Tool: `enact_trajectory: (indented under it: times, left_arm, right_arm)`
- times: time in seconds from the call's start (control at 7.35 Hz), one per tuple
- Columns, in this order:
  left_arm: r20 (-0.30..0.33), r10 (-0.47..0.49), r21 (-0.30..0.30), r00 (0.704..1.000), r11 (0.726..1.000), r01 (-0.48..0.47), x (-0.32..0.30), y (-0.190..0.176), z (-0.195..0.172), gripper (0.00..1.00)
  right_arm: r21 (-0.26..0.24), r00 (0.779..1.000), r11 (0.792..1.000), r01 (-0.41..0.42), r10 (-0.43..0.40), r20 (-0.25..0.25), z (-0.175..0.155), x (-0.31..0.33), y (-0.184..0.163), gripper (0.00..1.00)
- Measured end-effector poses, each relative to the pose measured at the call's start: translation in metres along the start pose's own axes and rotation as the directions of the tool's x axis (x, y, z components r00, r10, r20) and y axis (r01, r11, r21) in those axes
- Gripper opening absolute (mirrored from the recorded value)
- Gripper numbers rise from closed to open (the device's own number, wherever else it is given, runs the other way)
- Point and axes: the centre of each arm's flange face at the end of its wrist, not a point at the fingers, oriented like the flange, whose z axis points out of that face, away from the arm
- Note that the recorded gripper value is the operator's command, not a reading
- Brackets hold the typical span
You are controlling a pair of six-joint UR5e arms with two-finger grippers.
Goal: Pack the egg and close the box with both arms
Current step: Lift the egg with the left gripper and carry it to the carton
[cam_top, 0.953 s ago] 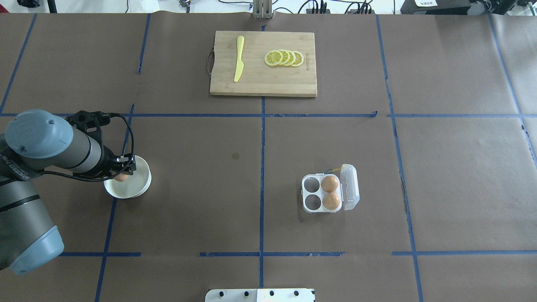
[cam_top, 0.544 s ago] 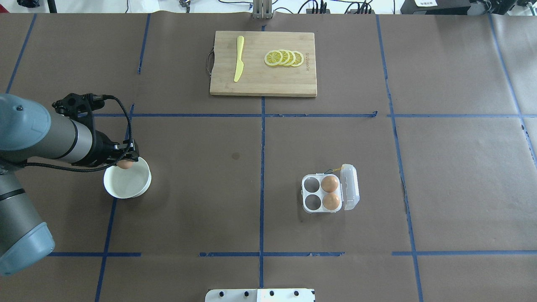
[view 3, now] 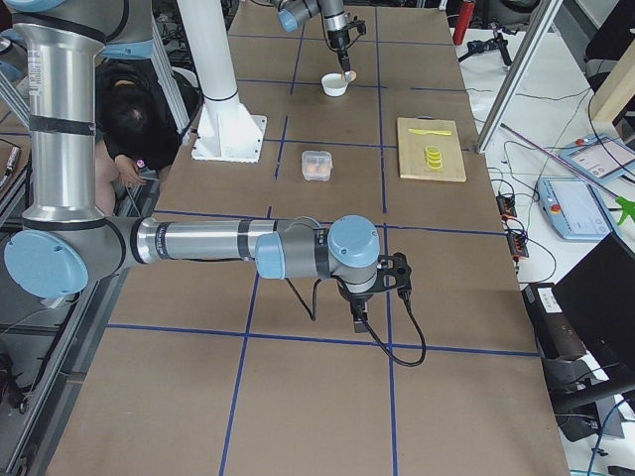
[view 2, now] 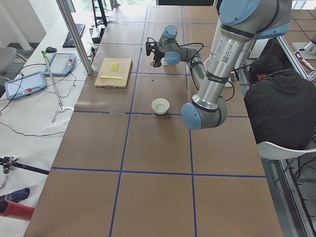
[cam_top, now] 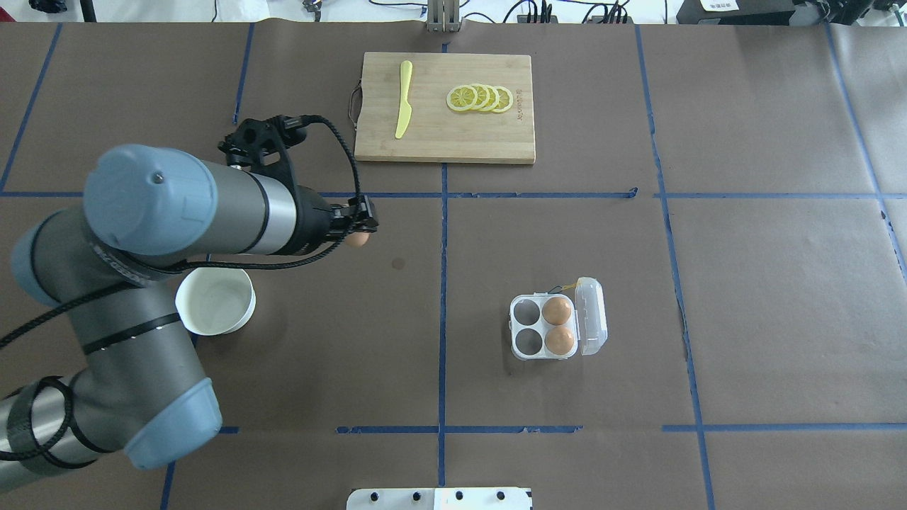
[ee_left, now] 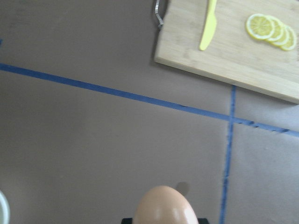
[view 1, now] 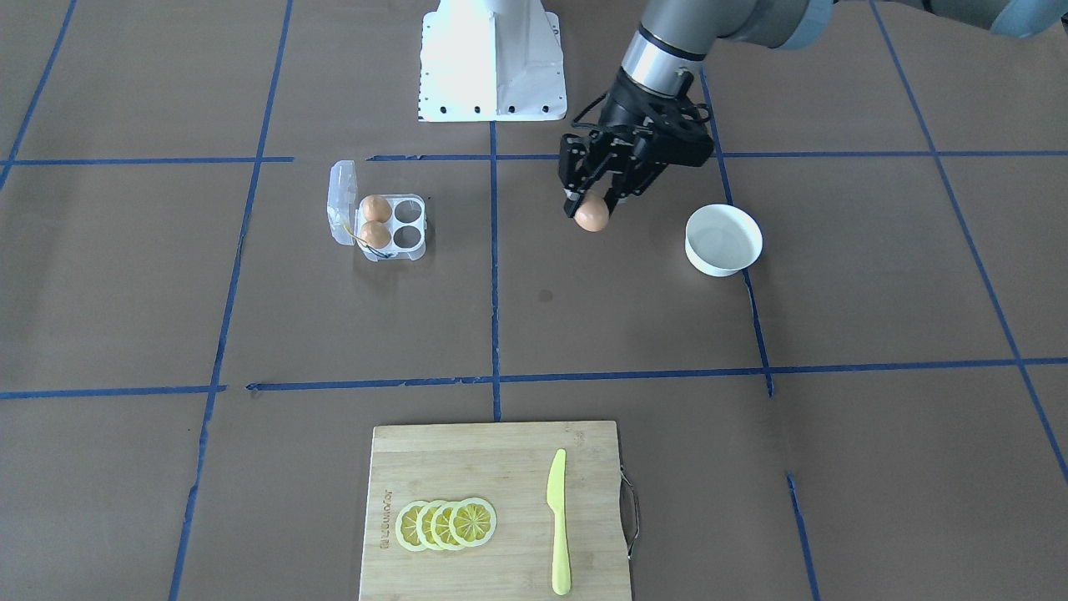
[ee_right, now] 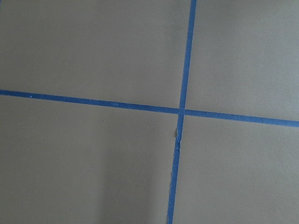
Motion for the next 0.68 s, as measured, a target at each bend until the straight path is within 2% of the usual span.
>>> enact_trajectory:
  times: [0.27, 0.41, 0.68]
  left_arm:
    - [-0.125, 0.014, 0.096, 0.992, 0.995, -0.002, 0.03, 0.063, 0.053, 0.0]
    - [-0.15, 0.023, 0.133, 0.988, 0.991, -0.003, 0.042, 0.091, 0.085, 0.0]
    - [-0.148, 0.039, 0.166, 0.988, 0.986, -0.014, 0.078, 0.128, 0.131, 0.0]
  right_arm:
    - [0.016, 1.0, 1.0, 0.017, -0.017, -0.002, -0.002, -0.002, -0.002, 1.0]
    - [0.019, 1.0, 1.0, 0.02, -0.02, -0.002, -0.002, -0.002, -0.002, 1.0]
    - [0.022, 1.0, 1.0, 0.023, -0.023, 0.0, -0.003, -0.003, -0.002, 1.0]
